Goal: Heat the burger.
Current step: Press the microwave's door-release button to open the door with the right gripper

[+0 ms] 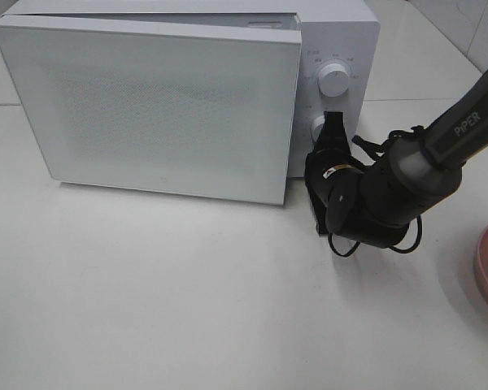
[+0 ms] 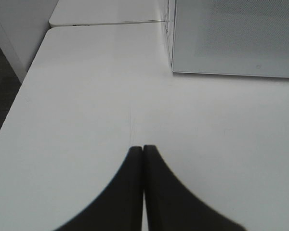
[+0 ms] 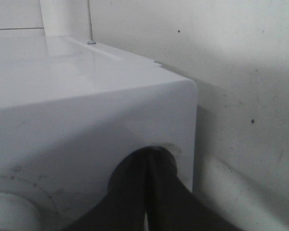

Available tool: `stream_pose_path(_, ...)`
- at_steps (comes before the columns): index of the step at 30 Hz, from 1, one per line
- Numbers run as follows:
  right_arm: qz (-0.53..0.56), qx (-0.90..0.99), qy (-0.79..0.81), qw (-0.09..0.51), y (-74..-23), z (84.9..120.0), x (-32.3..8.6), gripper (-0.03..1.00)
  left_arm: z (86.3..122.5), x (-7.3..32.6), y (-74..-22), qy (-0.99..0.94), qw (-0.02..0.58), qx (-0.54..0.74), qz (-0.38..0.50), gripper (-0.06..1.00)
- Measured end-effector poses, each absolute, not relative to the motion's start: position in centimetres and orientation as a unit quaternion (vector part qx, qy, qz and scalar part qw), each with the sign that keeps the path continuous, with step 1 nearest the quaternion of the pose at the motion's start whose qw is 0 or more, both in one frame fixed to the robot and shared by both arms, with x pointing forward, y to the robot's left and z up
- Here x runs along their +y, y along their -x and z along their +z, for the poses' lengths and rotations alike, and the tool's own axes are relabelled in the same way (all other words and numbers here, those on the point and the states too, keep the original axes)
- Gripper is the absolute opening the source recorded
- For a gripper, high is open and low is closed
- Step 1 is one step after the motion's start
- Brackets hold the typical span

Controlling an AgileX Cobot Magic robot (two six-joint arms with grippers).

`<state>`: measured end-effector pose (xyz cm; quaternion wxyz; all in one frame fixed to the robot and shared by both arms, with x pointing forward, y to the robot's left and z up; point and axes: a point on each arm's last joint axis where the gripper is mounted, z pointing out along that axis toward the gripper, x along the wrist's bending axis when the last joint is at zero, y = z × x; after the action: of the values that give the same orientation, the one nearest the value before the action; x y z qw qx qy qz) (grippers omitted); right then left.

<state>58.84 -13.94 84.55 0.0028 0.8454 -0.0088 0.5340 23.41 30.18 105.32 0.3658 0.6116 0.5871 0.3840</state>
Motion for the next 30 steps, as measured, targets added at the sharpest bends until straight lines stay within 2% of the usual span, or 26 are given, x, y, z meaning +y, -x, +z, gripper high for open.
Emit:
stream_pose_path(20,0.531,-0.021,-0.847,0.004,-58.9,84.4,-13.6,0.01,105.3,30.1,-23.4,-0.612,0.368,0.587,0.382,0.0)
stream_pose_path(30,0.517,-0.015,-0.856,-0.008,-58.6,85.5,-14.1,0.01,105.3,30.1,-23.4,-0.612,0.368,0.587,0.382,0.0)
